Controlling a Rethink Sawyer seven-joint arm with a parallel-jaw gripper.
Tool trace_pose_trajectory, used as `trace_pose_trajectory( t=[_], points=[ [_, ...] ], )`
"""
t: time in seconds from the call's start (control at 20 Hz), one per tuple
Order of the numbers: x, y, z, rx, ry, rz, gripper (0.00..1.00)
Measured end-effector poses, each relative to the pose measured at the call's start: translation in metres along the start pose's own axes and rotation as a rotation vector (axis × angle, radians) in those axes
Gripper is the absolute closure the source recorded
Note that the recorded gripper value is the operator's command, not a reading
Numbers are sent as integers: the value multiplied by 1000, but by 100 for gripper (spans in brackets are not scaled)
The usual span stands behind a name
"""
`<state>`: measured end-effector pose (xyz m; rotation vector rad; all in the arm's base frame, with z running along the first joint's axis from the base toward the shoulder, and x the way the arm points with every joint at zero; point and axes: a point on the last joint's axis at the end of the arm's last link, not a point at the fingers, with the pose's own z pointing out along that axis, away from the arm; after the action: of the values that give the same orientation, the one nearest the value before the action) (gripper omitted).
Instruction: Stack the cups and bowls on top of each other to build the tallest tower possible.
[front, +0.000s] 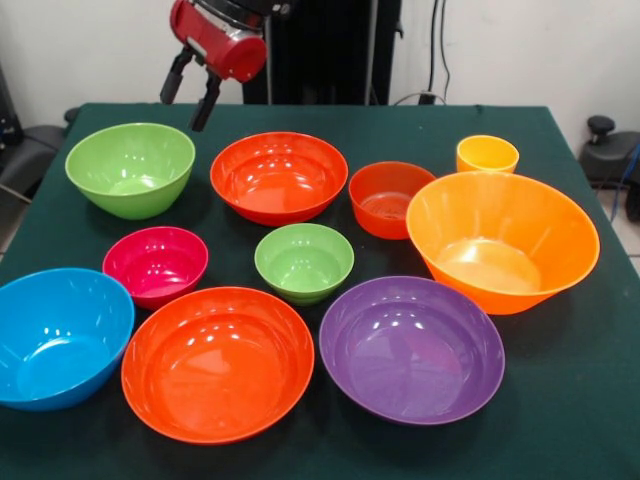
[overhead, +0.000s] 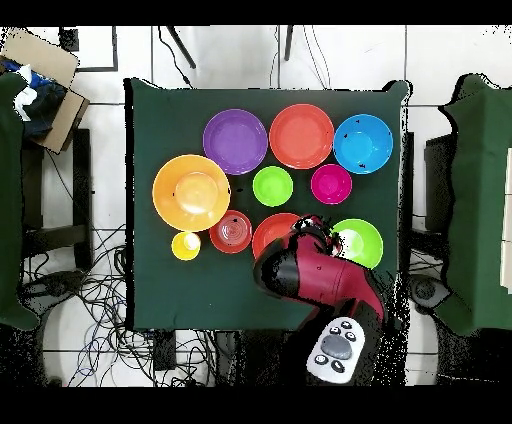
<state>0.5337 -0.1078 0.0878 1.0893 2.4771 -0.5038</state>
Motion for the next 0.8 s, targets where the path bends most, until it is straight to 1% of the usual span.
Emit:
trace_pose_trajectory(
  t=[0.2, 0.55, 0.8],
  points=[
    [5, 0, 7, -4, -6, -10, 0],
    [18, -2, 21, 5, 6, -28, 0],
    [23, -2, 26, 5, 6, -35, 0]
  ],
)
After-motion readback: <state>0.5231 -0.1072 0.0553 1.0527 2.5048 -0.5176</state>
